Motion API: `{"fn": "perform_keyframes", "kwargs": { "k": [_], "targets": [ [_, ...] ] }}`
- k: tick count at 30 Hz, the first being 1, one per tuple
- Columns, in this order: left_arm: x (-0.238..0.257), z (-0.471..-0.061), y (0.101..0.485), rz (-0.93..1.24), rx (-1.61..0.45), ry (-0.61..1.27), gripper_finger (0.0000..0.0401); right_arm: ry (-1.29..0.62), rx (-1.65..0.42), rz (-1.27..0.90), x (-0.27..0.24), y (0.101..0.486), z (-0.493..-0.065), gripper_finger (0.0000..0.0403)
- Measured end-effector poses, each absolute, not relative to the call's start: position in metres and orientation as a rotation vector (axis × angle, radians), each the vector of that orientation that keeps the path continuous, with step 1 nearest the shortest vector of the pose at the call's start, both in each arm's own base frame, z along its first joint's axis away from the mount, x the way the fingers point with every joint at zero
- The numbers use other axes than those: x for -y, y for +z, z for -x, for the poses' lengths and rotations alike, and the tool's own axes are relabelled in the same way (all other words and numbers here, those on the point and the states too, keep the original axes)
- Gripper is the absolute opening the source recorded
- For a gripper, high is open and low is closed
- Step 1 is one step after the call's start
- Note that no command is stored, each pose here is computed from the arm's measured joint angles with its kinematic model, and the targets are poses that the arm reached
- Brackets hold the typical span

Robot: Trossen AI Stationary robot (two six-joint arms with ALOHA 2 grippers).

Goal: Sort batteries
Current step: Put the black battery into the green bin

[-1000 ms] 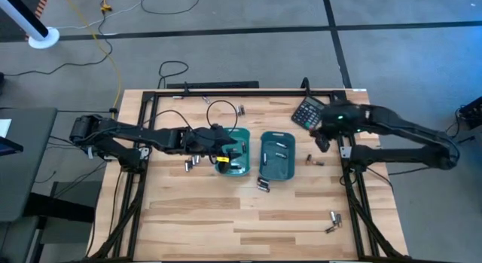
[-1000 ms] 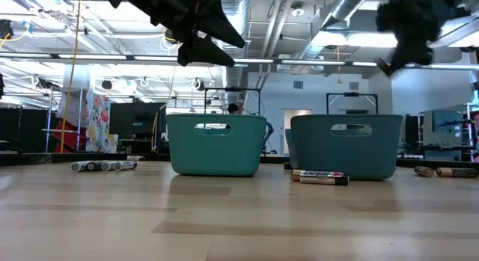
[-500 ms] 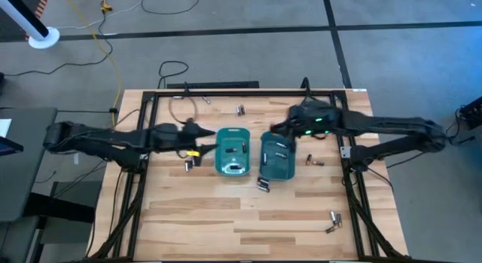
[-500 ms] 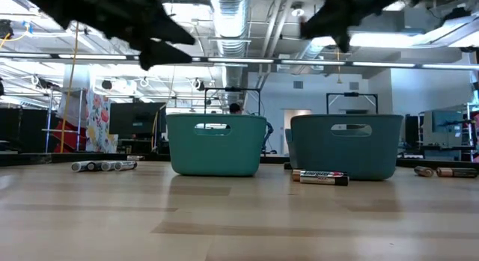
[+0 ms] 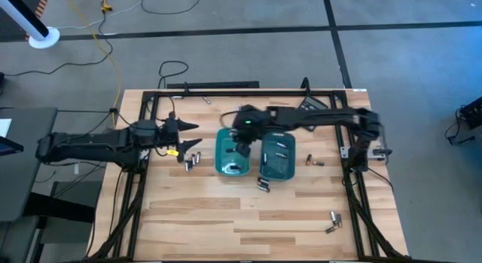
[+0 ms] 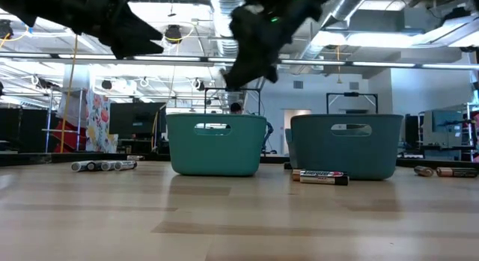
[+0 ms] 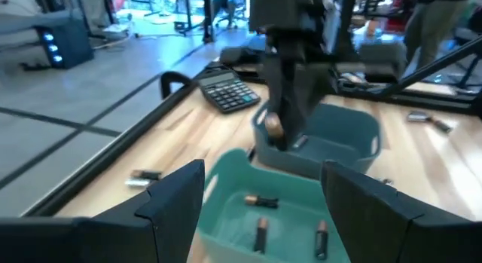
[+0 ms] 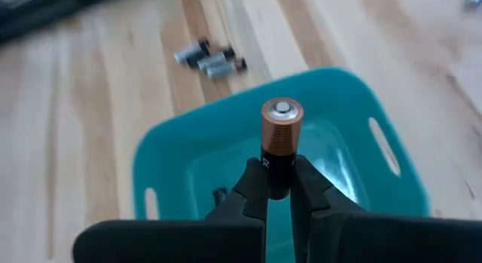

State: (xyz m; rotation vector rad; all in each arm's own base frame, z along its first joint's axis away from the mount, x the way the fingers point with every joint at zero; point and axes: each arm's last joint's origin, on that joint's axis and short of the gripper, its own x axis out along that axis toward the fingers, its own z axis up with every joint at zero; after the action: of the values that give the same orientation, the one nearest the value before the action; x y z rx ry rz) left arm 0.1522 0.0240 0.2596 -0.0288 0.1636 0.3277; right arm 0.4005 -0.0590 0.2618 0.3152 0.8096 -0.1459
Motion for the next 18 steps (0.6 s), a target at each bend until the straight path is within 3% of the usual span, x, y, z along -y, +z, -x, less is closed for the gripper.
{"fn": "perform_keyframes", "kwargs": {
  "k": [9,18],
  "targets": [
    [-0.031,-0.126,0.259,-0.005,-0.212,0.403,0.0261,-0.142,-1.092,-0.296,0.063,0.232,-0.457,0.0027],
    [-0.031,-0.103,0.258,-0.022,-0.233,0.446,0.0261,-0.132,-1.304,-0.298,0.067,0.194,-0.474,0.0027]
  ]
}}
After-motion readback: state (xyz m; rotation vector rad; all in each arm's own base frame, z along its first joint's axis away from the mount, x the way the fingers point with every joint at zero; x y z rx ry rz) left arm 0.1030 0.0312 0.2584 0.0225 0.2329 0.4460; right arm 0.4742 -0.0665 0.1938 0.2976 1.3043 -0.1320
